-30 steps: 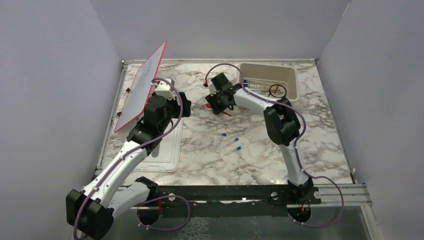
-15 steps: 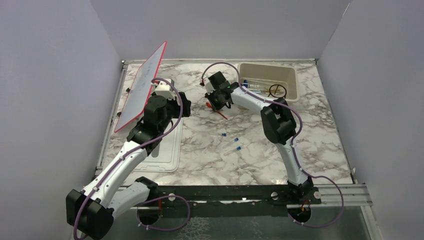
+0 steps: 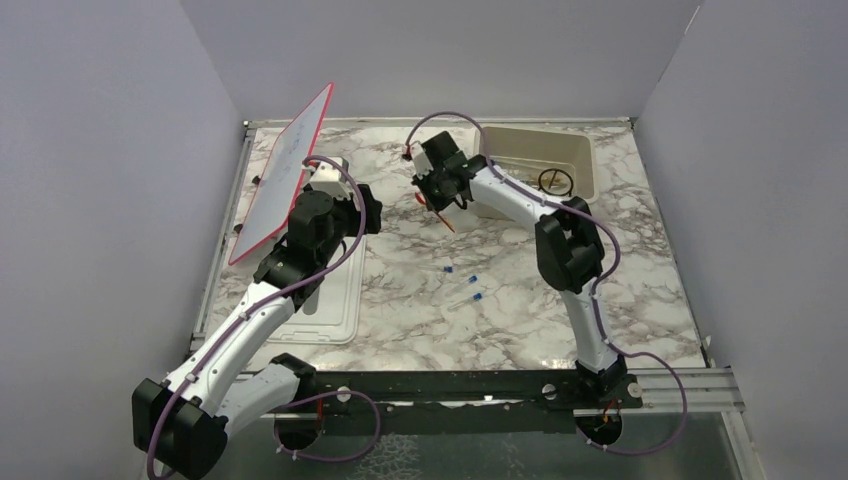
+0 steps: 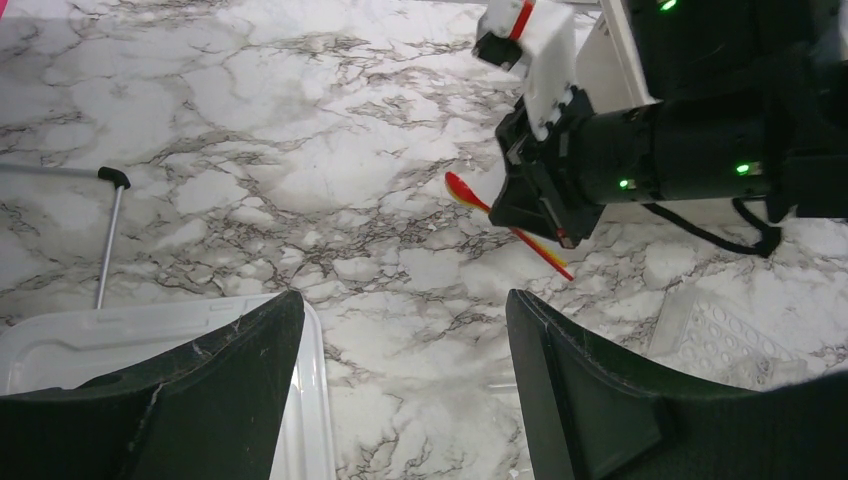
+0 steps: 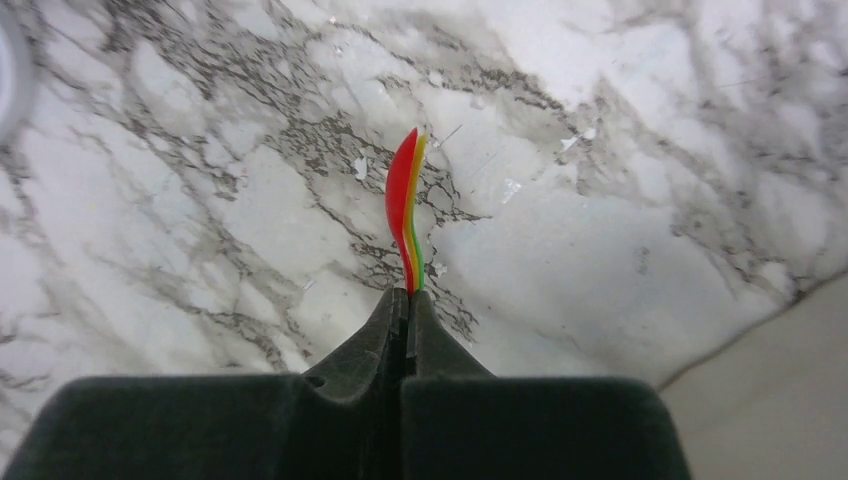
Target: Organize the chemistry lab equipment
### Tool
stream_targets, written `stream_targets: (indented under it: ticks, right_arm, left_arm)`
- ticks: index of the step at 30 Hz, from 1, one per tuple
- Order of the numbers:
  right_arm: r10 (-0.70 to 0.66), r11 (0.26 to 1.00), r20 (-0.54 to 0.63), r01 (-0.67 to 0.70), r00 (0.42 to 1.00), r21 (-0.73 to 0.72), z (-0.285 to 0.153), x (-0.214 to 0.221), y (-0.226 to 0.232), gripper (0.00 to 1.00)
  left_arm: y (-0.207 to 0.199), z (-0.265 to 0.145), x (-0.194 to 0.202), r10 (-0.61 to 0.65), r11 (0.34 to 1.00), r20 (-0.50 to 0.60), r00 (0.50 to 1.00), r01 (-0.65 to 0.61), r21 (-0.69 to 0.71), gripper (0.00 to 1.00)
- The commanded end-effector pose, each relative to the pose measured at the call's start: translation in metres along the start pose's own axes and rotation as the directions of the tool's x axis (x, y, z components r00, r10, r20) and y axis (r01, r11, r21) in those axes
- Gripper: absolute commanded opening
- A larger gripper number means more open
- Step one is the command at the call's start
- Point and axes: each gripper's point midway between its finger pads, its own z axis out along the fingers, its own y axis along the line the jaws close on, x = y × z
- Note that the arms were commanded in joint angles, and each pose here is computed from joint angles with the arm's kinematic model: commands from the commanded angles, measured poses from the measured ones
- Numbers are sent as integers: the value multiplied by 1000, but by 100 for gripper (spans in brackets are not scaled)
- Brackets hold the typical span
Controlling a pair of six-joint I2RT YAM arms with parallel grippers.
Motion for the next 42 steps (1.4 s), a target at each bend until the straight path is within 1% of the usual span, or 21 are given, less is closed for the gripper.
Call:
stream_targets:
  ticks: [1,4,7,14,17,20,21,22,23,24,26,27,29,30,31,32,33,34,35,42]
  right_arm:
    - [-11,1000,207,8,978,14,-84,-72,-14,1]
    - [13,1000,231,-15,973,6,-116,-84,-29,1]
    - [6,998,257,-23,966,61,-143,-86,-53,1]
    - [15,980,302,-74,953,186,-193,-68,-119,1]
    - [90,955,319,-173,943,242,-209,-57,-154,1]
    - [228,897,366,-341,902,282,-218,-48,-183,2]
    - [292,862,395,-418,871,285,-220,-45,-190,2]
    - [373,798,428,-520,823,304,-221,-38,-202,3]
    - [446,743,454,-602,771,293,-220,-31,-206,3]
    - [518,682,479,-680,708,269,-216,-25,-208,3]
    - [617,558,533,-800,579,222,-210,-16,-210,3]
    - [648,508,558,-840,519,191,-209,-14,-209,3]
    - [691,384,612,-913,385,140,-207,-6,-212,3]
    - [695,340,639,-934,330,113,-209,-5,-214,2]
    - [693,279,671,-956,262,84,-212,-3,-218,2]
    - [683,229,699,-971,211,69,-215,0,-222,2]
    - [674,196,718,-979,171,49,-217,0,-225,2]
    - [663,147,738,-988,126,37,-218,4,-230,2]
    - [652,108,753,-994,93,30,-219,6,-234,2]
    - [597,-141,795,-990,-103,-22,-204,25,-252,5]
  left_arm:
    - [-1,-1,-12,-5,1000,35,999,5,-1,77]
    - [-2,-1,-12,-7,1000,33,999,7,2,77]
    - [-3,-1,-13,-9,1000,35,999,9,8,77]
    - [-6,-1,-12,-12,1000,30,999,11,25,77]
    - [-7,-2,-12,-14,999,30,999,13,30,77]
    - [-8,-1,-12,-18,999,29,999,17,33,77]
    - [-8,-1,-11,-19,999,26,999,19,34,77]
    - [-8,-1,-11,-21,999,26,999,20,37,77]
    - [-9,0,-11,-22,999,24,999,21,39,77]
    - [-9,0,-10,-25,999,22,999,24,40,77]
    - [-10,1,-9,-28,999,19,999,27,42,77]
    - [-10,1,-9,-28,999,18,999,27,43,77]
    - [-10,0,-9,-26,999,19,999,25,41,77]
    - [-9,0,-9,-23,999,17,1000,22,38,77]
    - [-8,0,-9,-21,999,17,1000,21,35,77]
    - [-7,-1,-9,-20,999,20,1000,20,30,77]
    - [-7,-1,-10,-19,999,23,1000,18,29,77]
    - [-7,-1,-10,-19,999,24,1000,19,29,77]
    - [-7,-1,-11,-20,999,25,999,19,31,77]
    - [-7,-1,-10,-15,999,23,1000,14,29,77]
